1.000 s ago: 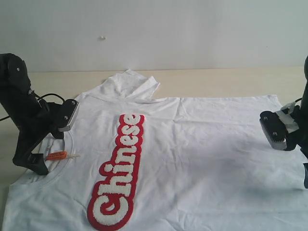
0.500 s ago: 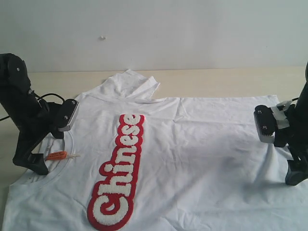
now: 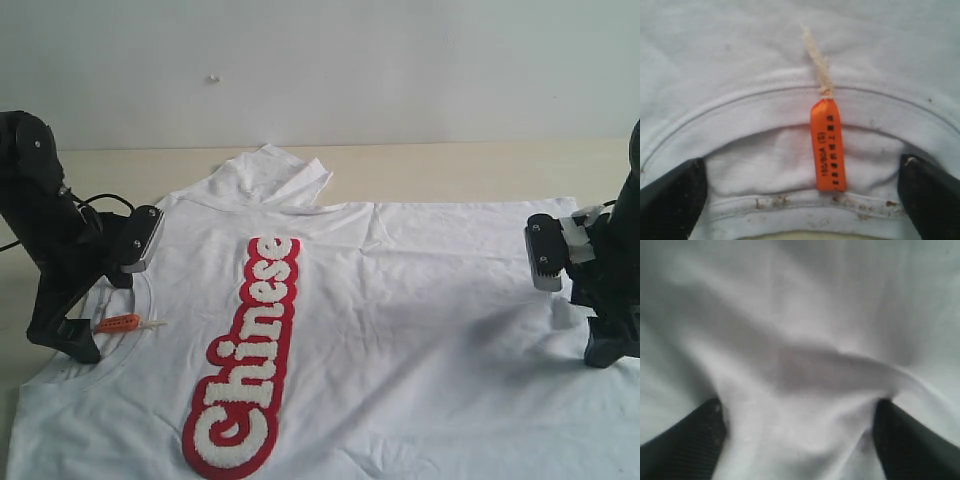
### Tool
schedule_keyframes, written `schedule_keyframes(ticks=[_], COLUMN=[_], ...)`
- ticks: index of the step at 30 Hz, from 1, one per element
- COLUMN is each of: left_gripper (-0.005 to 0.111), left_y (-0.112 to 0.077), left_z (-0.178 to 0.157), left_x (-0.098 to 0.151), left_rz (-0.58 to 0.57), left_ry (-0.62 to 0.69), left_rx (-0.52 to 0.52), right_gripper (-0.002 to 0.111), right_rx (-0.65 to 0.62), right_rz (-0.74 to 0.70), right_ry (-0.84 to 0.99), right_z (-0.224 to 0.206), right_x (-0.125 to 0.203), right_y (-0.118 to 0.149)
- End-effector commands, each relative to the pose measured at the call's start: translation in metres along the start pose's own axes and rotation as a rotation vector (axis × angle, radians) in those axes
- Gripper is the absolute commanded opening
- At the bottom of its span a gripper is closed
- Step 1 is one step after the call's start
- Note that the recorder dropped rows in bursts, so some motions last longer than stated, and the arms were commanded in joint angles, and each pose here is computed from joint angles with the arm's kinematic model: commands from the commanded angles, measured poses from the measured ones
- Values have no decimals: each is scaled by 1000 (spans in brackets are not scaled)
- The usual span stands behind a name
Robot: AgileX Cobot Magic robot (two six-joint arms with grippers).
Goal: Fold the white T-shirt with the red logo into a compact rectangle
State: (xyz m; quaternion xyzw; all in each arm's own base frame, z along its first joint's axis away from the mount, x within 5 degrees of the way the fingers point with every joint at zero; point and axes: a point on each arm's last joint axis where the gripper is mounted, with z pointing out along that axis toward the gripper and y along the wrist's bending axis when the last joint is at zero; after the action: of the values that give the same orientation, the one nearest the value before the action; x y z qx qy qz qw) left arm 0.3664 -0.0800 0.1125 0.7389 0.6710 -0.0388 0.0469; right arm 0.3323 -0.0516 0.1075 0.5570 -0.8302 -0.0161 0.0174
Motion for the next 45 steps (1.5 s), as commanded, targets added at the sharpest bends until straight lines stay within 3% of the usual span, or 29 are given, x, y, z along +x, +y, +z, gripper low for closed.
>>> schedule_keyframes(ticks=[1,2,3,18,23,25,28,31,32,36,40,45], left_gripper=[105,105,105,105,103,95,65,11,1,3,3,3], left_y=[3,3,4,3,-2,-3,-6,-8,-7,-10,-12,-11], left_z=[7,7,7,6,15,21,28,32,32,31,13,-32], left_x=[-1,-1,-1,-8,-3,1,8,10,10,10,19,21], left_rz=[-6,-6,-6,-81,-83,-117,-117,-148,-141,-141,-40,6], left_ry=[-6,-6,-5,-81,-31,9,72,92,96,102,213,262], left_rx=[-34,-34,-36,-27,39,57,105,119,119,142,147,37], right_gripper=[21,6,0,1,1,1,1,1,1,1,1,0], right_rx=[-57,-58,-57,-32,-15,-15,-13,-11,-11,-11,7,120], right_rz=[-15,-26,-35,6,6,6,6,7,7,7,-3,-21], right_ry=[57,70,82,92,86,86,85,85,85,85,83,57], right_z=[18,18,18,17,17,17,17,17,17,17,7,-26], right_x=[6,7,8,9,9,9,9,9,9,9,9,8], right_y=[4,4,4,2,1,1,0,0,0,0,1,-2])
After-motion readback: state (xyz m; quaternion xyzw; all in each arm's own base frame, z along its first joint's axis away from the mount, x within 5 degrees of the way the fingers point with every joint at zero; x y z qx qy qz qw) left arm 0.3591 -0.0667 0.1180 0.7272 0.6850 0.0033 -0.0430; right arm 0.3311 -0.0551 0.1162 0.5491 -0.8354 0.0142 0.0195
